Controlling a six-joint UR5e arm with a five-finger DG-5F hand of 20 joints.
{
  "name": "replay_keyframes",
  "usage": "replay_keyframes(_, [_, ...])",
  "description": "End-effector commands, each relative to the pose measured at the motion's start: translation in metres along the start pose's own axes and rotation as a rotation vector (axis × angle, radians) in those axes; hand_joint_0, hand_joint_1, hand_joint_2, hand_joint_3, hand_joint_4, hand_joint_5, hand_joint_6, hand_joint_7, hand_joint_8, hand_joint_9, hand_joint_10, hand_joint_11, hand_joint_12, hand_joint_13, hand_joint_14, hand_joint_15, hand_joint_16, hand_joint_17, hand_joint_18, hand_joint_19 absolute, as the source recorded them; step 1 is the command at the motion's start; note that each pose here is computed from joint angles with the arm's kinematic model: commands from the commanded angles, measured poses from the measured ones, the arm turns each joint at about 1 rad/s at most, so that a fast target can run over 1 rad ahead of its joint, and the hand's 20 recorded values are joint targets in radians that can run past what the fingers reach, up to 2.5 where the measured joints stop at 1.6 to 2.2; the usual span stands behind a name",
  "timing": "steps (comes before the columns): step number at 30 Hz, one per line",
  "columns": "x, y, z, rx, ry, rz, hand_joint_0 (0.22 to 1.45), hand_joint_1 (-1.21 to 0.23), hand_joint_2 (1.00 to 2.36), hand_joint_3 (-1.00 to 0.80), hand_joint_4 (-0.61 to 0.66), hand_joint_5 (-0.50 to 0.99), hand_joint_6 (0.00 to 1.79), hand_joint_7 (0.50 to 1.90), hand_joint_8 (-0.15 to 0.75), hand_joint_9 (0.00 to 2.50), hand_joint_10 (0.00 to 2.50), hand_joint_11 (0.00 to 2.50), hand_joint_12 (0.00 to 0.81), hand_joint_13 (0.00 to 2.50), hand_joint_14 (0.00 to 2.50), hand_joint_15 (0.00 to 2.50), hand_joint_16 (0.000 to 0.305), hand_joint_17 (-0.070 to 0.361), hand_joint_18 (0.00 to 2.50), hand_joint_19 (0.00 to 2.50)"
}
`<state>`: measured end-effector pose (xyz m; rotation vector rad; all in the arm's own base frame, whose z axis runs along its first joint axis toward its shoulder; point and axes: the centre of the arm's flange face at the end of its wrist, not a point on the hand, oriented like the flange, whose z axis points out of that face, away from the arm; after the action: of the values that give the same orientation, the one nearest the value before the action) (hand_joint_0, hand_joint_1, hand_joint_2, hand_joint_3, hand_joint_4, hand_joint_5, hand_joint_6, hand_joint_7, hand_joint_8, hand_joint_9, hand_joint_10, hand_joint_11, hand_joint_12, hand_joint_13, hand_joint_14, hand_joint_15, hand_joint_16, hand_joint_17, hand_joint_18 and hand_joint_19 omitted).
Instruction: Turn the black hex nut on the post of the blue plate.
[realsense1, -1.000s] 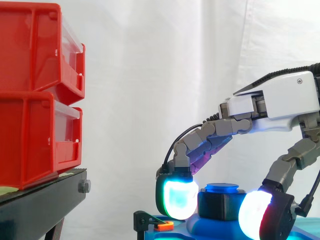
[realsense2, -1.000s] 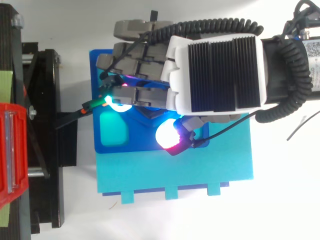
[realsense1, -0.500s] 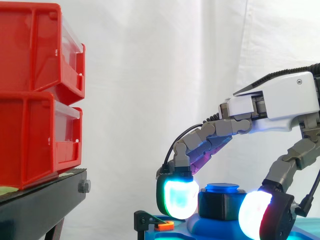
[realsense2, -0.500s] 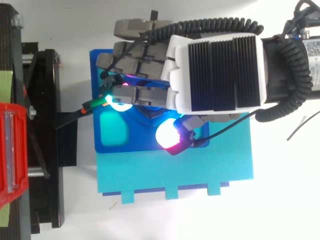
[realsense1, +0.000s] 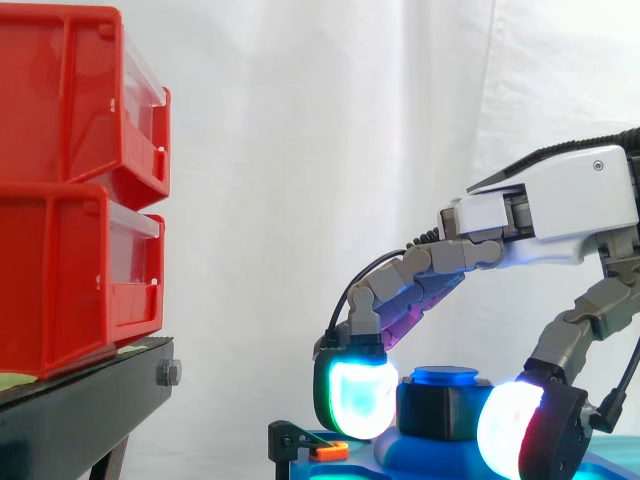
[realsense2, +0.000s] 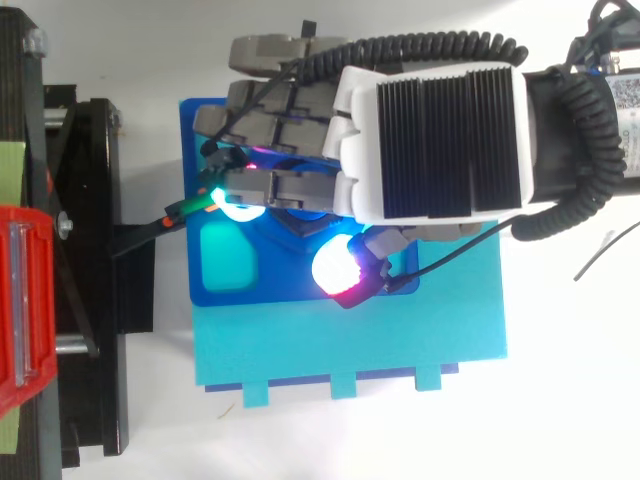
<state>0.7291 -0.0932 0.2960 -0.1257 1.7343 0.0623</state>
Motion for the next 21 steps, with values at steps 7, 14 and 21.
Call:
replay_keyframes(7, [0.0005,-0.0018,-0.0006,0.0,0.001,0.001,0.55,-0.76,1.0,-0.46,0.19,-0.18,0.5,1.17,0.26,0.38,0.0,0.06,0.353,0.45,0.0,0.07,0.05,0.113,0.44,0.22])
replay_keyframes(14, [0.0005,-0.0018,-0.0006,0.0,0.001,0.001,0.55,-0.76,1.0,-0.47,0.19,-0.18,0.5,1.18,0.259,0.38,0.0,0.06,0.353,0.45,0.0,0.08,0.05,0.112,0.44,0.22])
replay_keyframes(21, [0.0002,-0.0017,-0.0003,-0.001,-0.002,0.0,0.52,-0.77,1.0,-0.5,0.2,-0.18,0.5,1.16,0.265,0.38,0.0,0.06,0.361,0.45,0.0,0.07,0.051,0.115,0.44,0.21])
